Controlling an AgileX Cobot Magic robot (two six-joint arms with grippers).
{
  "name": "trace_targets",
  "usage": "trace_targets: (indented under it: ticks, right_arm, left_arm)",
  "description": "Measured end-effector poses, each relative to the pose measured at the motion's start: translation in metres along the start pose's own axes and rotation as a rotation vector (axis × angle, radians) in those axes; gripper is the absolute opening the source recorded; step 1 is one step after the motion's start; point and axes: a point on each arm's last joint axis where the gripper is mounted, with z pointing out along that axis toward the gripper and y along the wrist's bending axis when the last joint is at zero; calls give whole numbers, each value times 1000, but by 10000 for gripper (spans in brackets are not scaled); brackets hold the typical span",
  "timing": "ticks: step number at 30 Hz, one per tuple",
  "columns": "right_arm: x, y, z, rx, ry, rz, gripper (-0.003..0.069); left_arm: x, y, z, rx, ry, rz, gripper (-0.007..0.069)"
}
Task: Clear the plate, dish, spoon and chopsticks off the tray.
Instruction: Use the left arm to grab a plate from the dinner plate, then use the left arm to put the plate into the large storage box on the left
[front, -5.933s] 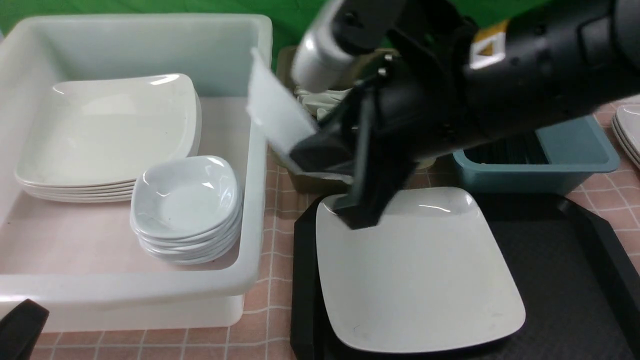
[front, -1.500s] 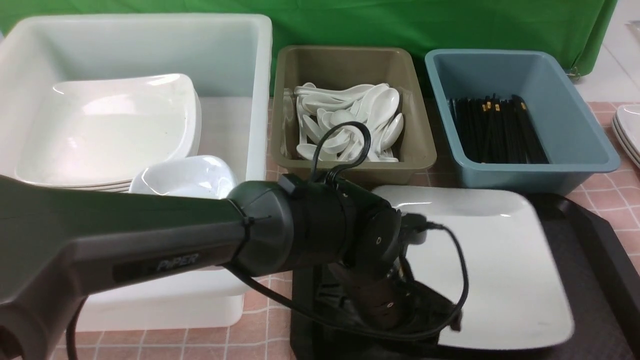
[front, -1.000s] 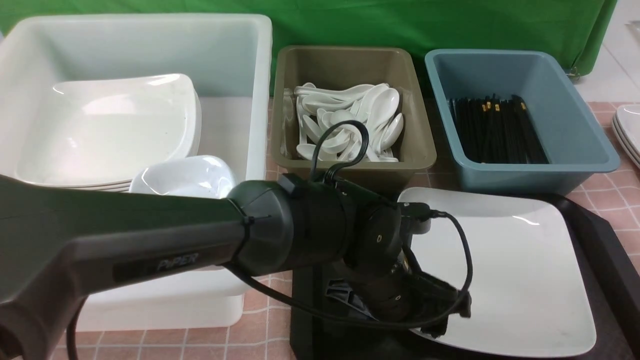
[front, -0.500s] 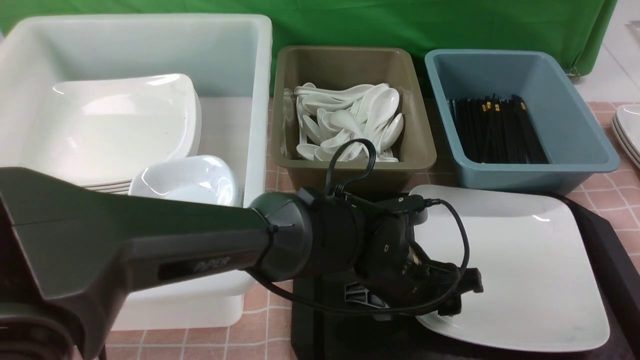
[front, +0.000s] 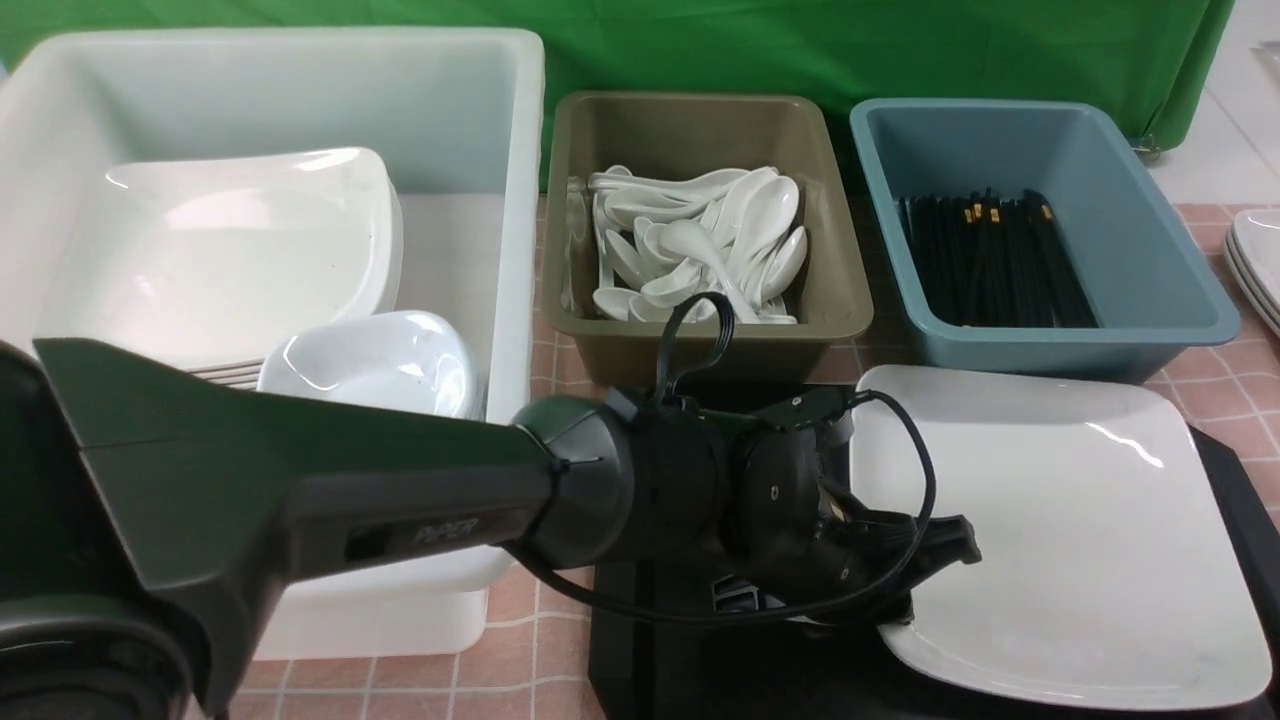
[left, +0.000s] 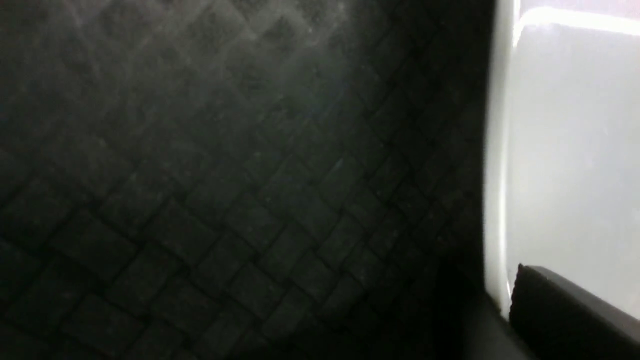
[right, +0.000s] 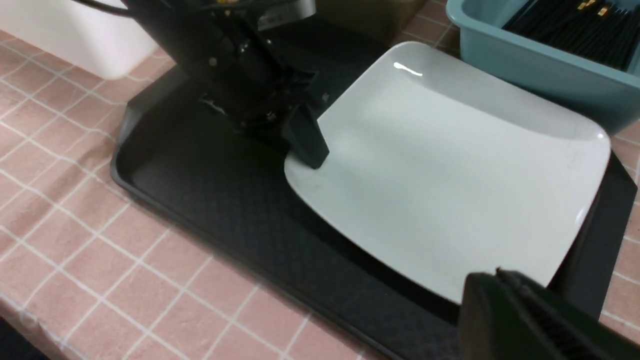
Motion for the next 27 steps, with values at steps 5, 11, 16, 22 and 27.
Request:
trace_targets:
  ticks: [5, 11, 16, 22, 27]
  right_arm:
    - [0, 0, 0, 0, 0, 4, 32]
    - [0, 0, 0, 0, 0, 17, 34]
    - [0, 0, 0, 0, 0, 18, 36]
    - [0, 0, 0, 0, 0, 18, 36]
    - [0, 0, 0, 0, 0, 18, 39]
  left_arm:
    - [-3, -10, -22, 17, -15, 85, 53]
    - [-7, -28, -68, 75, -64, 149, 35]
    - [-13, -41, -102, 144, -148, 204, 34]
    - [-13, -50, -134, 181, -192, 261, 26]
    - [-11, -49, -141, 153, -186, 310, 26]
